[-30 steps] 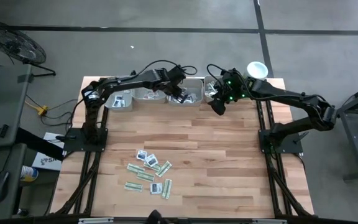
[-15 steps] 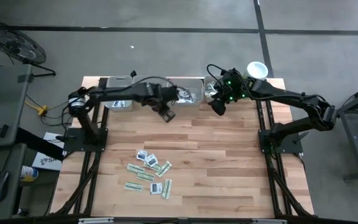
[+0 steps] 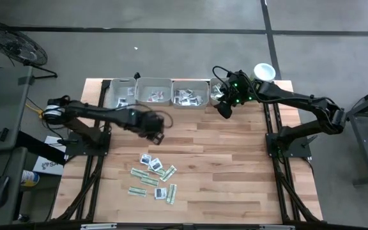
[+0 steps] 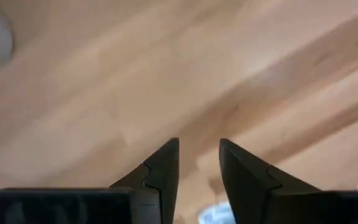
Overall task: Pick & Place First Aid Supplies
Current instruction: Put the blue alcohol pad into the left gray bin
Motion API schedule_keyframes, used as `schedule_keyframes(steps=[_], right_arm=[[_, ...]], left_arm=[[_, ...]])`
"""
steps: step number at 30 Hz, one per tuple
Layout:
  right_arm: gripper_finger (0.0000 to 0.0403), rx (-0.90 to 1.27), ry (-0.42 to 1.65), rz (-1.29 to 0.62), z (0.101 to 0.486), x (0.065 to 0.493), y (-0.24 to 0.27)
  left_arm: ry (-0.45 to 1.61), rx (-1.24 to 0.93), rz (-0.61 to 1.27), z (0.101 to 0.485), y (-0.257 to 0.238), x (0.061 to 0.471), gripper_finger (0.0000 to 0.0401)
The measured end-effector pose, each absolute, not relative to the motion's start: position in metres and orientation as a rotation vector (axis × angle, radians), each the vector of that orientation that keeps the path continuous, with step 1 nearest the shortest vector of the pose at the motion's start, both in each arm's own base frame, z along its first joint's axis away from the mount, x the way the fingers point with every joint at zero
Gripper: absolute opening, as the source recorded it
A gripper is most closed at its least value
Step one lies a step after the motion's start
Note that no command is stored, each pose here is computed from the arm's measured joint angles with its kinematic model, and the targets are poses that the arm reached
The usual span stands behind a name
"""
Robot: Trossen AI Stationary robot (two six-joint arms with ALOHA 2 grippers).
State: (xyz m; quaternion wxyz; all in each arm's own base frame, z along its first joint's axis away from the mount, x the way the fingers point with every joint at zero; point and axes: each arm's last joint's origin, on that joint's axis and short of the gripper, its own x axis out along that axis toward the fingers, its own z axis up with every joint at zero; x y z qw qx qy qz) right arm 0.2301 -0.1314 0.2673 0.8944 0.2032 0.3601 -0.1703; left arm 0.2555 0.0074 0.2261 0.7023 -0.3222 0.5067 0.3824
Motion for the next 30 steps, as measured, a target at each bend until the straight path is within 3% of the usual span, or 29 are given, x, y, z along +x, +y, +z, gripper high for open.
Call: schedule_keyframes(steps=[16, 22, 30], right_arm=[[0.022, 0.418, 0.759, -0.348, 0.266, 0.229, -0.131], [0.022, 0.409, 0.761, -0.344, 0.266, 0.229, -0.131], [0.022, 0.401, 0.762, -0.341, 0.266, 0.229, -0.131]], left_arm=[[1.152, -0.931, 0.947, 0.197, -0.071, 0.221, 0.0113], [1.238, -0.704, 0.727, 0.198, -0.094, 0.213, 0.0113], [1.268, -0.194, 0.395, 0.197, -0.112, 0.207, 0.0113]])
